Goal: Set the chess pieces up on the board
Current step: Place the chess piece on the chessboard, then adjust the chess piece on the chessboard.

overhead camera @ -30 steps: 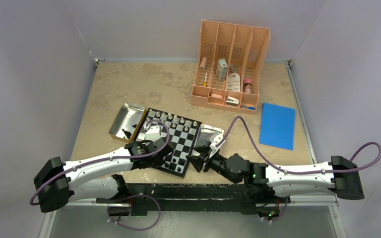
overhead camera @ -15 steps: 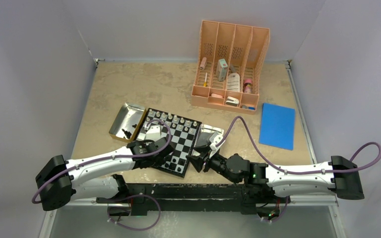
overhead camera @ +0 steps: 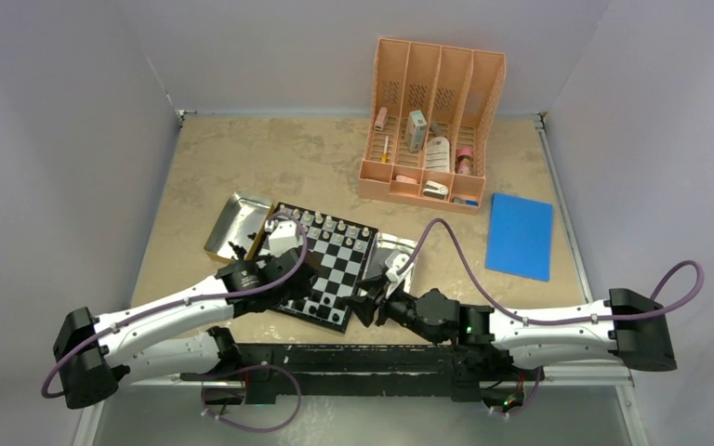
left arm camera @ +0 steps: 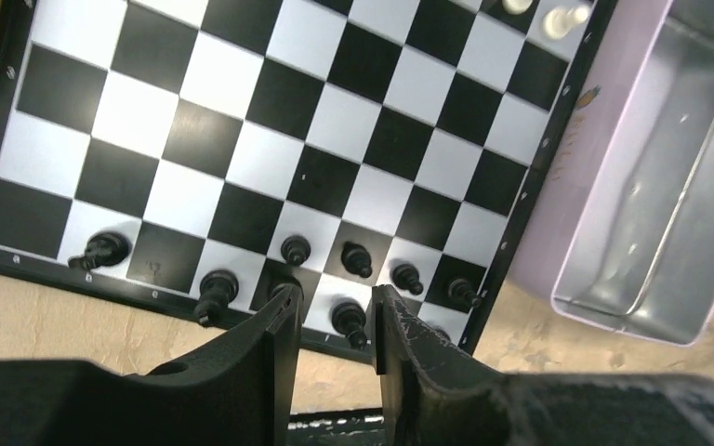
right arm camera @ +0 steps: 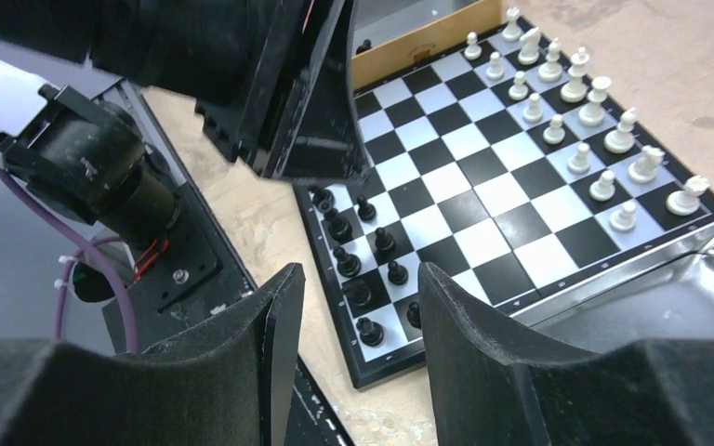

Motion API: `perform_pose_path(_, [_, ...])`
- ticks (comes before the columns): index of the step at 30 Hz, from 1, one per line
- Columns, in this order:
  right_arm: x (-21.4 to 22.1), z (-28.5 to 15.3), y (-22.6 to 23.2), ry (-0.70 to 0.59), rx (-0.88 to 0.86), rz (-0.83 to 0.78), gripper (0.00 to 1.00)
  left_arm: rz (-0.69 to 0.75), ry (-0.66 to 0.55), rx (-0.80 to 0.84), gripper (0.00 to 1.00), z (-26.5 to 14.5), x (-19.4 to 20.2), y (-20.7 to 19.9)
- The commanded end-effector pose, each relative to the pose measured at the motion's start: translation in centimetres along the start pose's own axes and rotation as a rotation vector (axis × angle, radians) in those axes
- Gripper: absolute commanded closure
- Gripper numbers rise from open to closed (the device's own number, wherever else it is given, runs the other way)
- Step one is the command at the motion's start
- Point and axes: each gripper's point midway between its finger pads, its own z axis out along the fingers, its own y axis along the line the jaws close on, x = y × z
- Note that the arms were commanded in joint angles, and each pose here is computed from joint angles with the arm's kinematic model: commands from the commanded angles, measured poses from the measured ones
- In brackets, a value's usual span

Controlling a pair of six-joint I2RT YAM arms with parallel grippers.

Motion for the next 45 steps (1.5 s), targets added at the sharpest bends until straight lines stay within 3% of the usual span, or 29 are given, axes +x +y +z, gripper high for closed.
perform_pose_path(1, [-2.7, 0.8, 2.4, -0.064, -0.069, 0.085, 0.49, -0.023, -0.095, 0.083, 0.67, -1.0, -4.7, -1.6])
perform_pose_path(12, [1.4, 4.0, 2.5, 0.084, -0.007, 0.024, 0.42, -0.042, -0.099, 0.114, 0.63, -0.2, -12.3, 1.7])
perform_pose_path(18, [3.9, 6.1, 2.6, 0.184, 0.030, -0.049, 0.39, -0.133, -0.064, 0.281, 0.60, -0.1, -15.3, 4.3])
perform_pose_path(24, [6.8, 7.6, 2.1, 0.284, 0.068, -0.126, 0.37, -0.184, -0.031, 0.445, 0.58, 0.2, -14.0, 4.9])
perform_pose_path(45, [9.6, 9.0, -0.2, 0.387, 0.192, -0.264, 0.36, -0.128, -0.079, 0.465, 0.57, -0.8, -13.6, 4.7])
